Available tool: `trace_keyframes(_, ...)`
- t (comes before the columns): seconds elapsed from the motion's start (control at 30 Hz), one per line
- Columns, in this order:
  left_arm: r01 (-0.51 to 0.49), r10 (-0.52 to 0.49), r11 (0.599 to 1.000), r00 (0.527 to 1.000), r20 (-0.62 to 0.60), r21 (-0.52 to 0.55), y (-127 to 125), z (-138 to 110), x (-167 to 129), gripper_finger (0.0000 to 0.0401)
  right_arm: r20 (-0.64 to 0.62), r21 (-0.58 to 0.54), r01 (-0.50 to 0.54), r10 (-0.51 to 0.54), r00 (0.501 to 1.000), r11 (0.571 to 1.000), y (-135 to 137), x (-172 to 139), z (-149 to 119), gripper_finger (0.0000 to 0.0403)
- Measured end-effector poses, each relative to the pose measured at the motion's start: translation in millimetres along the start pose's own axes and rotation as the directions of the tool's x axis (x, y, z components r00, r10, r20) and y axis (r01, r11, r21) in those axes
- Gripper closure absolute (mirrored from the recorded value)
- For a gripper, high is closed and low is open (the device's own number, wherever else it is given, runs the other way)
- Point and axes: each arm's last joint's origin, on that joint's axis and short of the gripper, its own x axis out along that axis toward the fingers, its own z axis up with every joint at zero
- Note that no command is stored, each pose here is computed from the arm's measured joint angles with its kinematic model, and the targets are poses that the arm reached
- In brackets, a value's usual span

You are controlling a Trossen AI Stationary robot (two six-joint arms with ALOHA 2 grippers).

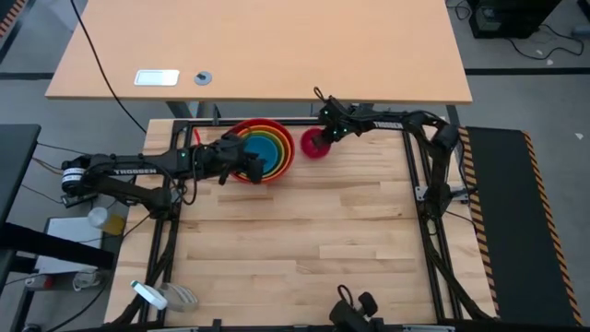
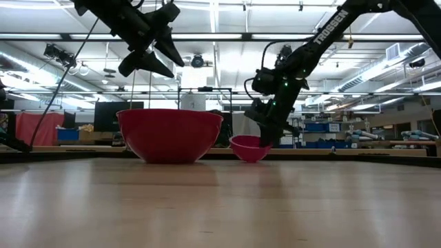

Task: Nest bowls inside each other
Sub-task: Stack the pink bowl on top of the blue bowl

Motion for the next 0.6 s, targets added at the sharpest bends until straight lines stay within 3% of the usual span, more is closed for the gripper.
trace_keyframes(0.17,-0.082,0.085,0.996,0.991,0.099,-0.031,2.1,4.7,0.1,0.0207,0.182,-0.057,0.147,-0.134,0.974,0.988,13.4,-42.7,16.5,0.0378)
trace_keyframes(0.33,-0.130,0.140,0.990,0.970,0.197,-0.060,7.4,15.9,2.1,0.0207,0.352,-0.104,0.173,-0.127,0.928,0.979,42.3,-79.9,27.1,0.0387)
trace_keyframes(0.43,-0.139,0.130,0.990,0.957,0.257,0.017,7.7,24.1,5.3,0.0207,0.439,-0.138,0.165,-0.089,0.894,0.977,65.3,-97.4,32.0,0.0385)
trace_keyframes(0.53,-0.165,0.114,0.975,0.948,0.299,0.151,6.1,29.0,9.4,0.0205,0.504,-0.185,0.213,-0.094,0.859,0.959,88.4,-106.7,30.7,0.0382)
trace_keyframes(0.6,-0.172,0.111,0.969,0.944,0.310,0.175,5.6,30.6,13.6,0.0201,0.567,-0.203,0.249,-0.094,0.818,0.947,102.5,-112.6,30.1,0.0382)
